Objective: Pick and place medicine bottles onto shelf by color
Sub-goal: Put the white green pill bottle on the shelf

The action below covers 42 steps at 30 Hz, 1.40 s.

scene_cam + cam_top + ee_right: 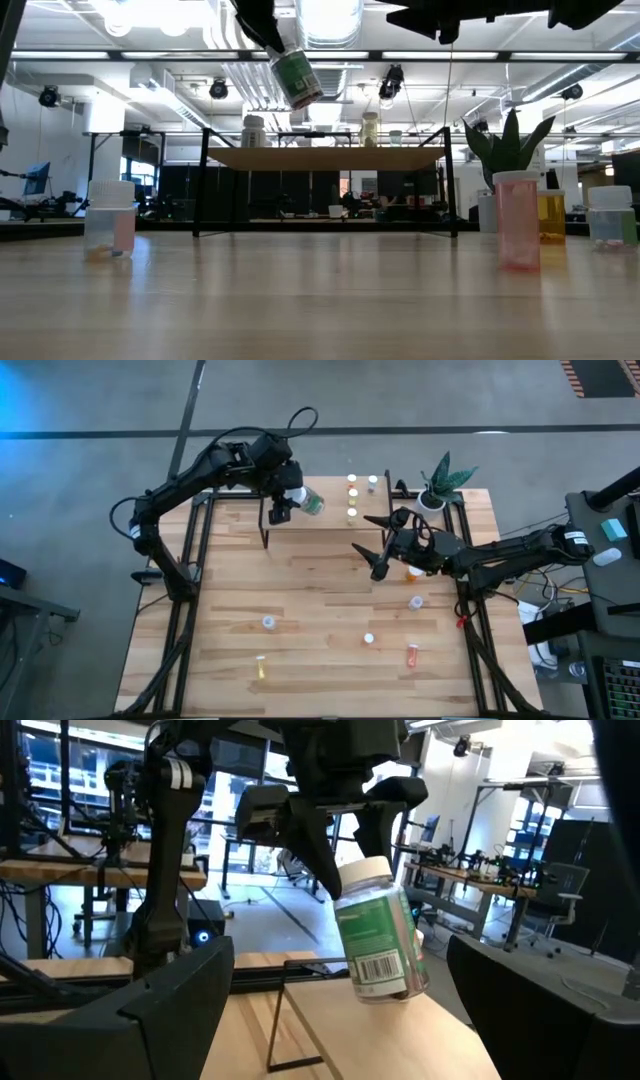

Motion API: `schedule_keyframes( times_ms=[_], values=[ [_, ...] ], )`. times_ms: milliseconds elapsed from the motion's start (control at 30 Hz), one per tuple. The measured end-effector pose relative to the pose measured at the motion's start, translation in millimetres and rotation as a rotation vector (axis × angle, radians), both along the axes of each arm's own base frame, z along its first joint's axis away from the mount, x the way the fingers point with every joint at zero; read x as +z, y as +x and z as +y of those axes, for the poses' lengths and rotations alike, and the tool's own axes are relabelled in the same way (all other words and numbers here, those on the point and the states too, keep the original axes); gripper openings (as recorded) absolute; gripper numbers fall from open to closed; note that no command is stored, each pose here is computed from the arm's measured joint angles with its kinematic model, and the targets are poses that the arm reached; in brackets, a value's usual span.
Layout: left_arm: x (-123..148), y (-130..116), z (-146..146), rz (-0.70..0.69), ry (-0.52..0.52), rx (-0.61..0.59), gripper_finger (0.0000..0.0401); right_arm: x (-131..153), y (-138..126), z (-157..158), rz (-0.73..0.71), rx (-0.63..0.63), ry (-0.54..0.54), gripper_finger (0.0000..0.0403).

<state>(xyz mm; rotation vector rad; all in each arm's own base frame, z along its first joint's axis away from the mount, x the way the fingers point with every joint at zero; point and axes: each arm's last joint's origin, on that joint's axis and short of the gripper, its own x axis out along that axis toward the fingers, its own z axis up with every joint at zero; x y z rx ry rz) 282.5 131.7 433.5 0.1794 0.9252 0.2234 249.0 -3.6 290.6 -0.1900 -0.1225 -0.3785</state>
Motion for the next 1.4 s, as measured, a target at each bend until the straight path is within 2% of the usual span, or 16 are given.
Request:
schedule_keyframes(
  times_ms=[1400],
  values=[
    [-5.0, -1.5, -1.3, 0.017, -0.011, -0.004, 0.0215, -2.8, 0.4, -1.2, 0.026, -0.006, 0.009, 0.0358]
  ],
)
